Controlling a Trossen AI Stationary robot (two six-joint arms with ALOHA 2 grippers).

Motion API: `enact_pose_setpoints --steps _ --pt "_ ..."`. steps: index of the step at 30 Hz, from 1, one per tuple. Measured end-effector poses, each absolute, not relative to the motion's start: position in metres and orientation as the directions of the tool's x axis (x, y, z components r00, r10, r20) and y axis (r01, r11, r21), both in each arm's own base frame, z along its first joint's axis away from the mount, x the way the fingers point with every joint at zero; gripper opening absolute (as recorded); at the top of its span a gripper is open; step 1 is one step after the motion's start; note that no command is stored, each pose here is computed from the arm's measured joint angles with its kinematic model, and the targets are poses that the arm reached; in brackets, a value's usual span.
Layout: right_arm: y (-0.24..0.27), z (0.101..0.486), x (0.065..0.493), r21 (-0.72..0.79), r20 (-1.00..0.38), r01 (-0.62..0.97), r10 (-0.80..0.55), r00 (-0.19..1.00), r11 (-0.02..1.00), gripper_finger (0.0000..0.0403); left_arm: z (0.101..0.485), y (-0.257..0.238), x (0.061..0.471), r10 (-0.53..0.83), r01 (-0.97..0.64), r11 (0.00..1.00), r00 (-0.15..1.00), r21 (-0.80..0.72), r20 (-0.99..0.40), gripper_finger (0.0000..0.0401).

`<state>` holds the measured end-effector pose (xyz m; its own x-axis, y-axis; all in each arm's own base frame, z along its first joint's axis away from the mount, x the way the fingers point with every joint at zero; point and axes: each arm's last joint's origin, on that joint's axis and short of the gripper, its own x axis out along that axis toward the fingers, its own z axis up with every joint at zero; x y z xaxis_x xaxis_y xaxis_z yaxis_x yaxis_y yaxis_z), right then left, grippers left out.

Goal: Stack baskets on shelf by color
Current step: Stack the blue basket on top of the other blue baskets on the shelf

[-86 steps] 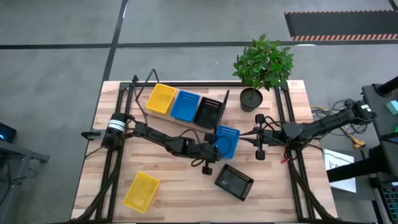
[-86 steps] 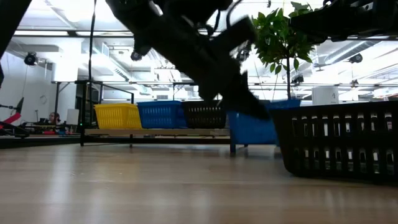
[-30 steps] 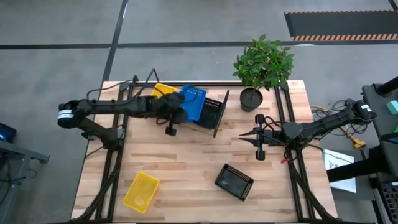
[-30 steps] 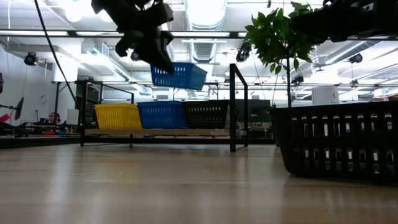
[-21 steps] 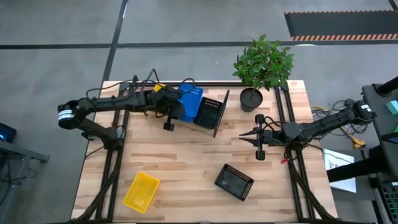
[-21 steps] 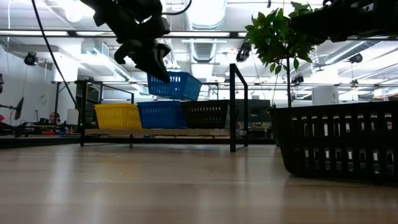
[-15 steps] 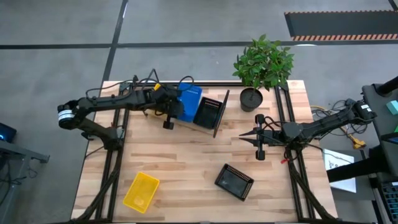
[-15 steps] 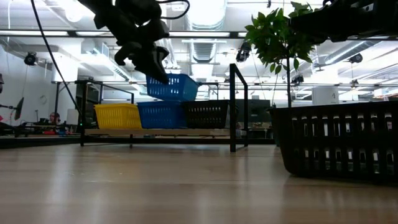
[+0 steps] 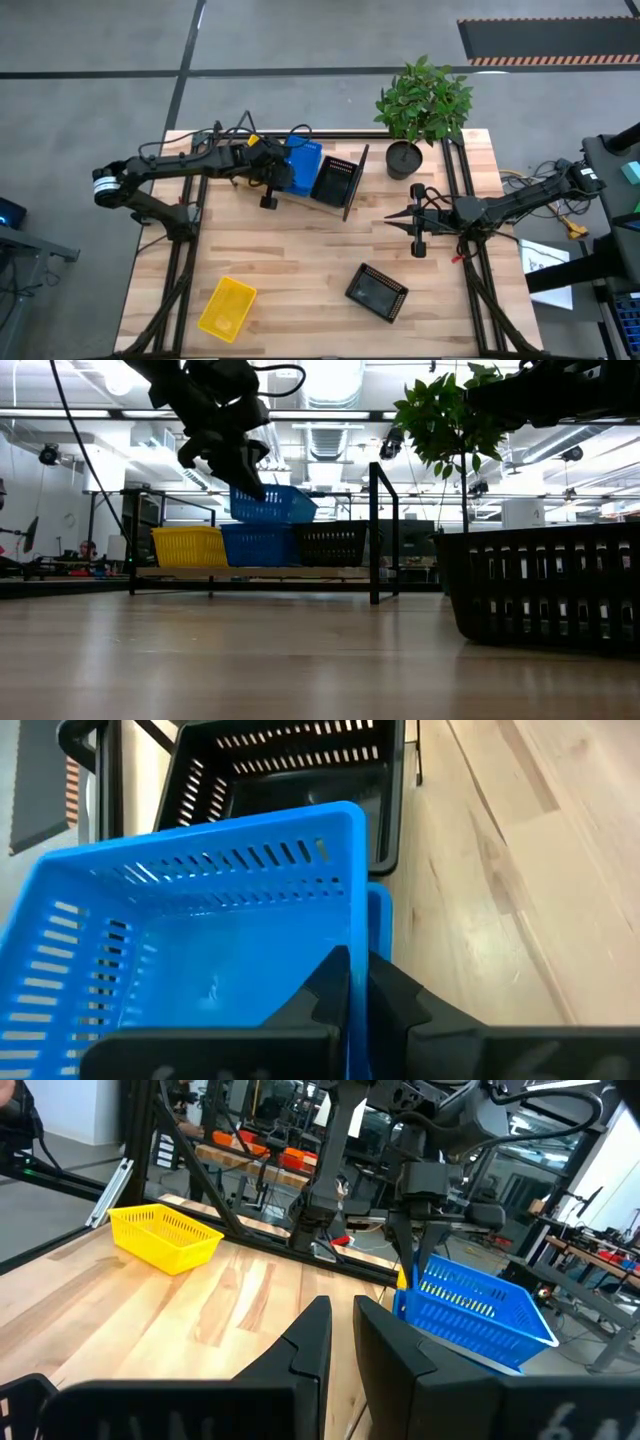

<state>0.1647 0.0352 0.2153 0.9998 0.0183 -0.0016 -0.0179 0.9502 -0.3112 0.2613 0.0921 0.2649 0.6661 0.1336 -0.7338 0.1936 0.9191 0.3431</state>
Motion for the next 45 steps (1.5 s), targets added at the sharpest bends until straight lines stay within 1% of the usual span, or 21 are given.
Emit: enact_pose_setpoints --steps 34,45 --pt "0.0352 0.2150 0.1646 -0.310 -0.003 -0.018 0.018 1.000 0.950 0.0038 0.2650 0.0922 0.2614 0.136 0.186 0.922 0.666 0.340 -0.733 0.0000" --pt "0.0352 0.2150 0.1646 -0.311 -0.003 -0.018 0.018 1.000 0.950 0.0038 0.2630 0.0914 0.2593 0.128 0.195 0.926 0.644 0.324 -0.754 0.0000"
